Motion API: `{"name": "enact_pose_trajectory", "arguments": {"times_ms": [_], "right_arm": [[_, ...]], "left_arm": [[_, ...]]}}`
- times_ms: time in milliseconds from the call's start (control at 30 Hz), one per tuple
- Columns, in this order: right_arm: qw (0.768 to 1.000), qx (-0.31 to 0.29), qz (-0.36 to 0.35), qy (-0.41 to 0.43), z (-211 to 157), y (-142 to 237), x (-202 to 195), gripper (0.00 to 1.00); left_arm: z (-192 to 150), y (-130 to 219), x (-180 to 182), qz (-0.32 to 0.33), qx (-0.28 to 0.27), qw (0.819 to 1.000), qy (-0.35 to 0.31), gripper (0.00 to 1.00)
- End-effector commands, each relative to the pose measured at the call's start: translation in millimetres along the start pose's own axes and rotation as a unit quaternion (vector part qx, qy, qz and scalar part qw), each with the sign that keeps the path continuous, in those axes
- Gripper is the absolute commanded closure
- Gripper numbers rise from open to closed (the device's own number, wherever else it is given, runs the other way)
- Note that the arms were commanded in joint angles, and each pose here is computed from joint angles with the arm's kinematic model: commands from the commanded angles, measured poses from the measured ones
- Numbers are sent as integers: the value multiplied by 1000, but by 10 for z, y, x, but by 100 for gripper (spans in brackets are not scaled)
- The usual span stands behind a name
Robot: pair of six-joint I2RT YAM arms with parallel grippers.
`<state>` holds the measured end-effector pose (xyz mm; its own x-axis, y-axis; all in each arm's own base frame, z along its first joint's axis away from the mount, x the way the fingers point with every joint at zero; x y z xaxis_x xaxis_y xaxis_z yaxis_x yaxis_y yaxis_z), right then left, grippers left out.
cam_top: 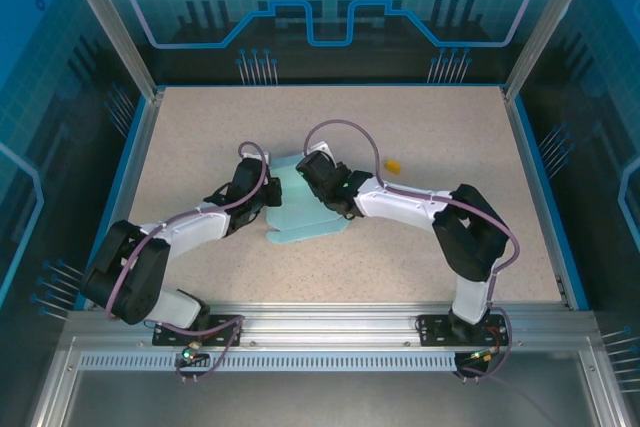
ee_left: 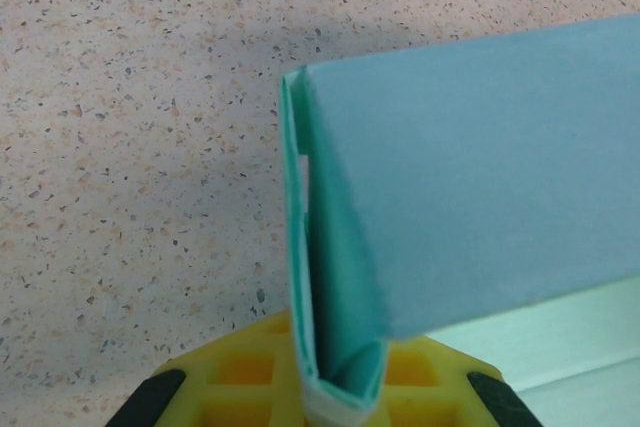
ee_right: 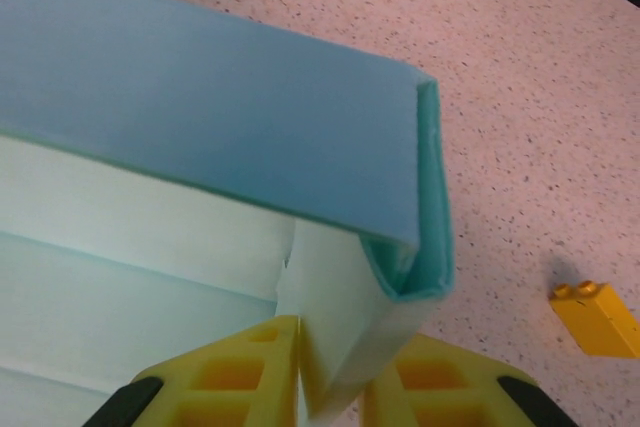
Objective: Fold the paper box
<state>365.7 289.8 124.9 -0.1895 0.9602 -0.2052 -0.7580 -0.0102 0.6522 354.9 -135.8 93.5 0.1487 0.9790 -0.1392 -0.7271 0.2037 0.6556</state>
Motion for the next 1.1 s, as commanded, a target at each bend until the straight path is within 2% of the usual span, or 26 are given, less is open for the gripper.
{"name": "enact_pose_trajectory", "arguments": {"times_ms": [0,333,833,1067], "right_arm": [[998,9,-56,14,-53,-37,-90,80],[991,24,-123,44,-113,-121,-276,84],[973,36,-210,83,-69,-132,-613,84],[984,33,-163,67,-4,-71,-511,82]], "left_arm": [[92,87,-222,-52,-19,998,-6,88],[90,91,-216,-51,-18,999,-5,88],[99,107,-231,-54,-18,998,-1,88],[120,109,-243,-55,-19,998,-2,88]]}}
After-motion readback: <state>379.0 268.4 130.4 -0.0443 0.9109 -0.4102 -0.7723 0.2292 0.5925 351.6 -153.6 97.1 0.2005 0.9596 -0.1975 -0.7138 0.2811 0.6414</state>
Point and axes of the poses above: each hand's point on the last joint's axis, 136 mm out from that joint toward the fingers, its own y axis back along the fingers, its own x axis along the line the jaws close on, z = x × y, the point moved 1 cm from there along y, back along the fingers, and after that the axes turned 9 degrees about -y, right-handed, at the moved point
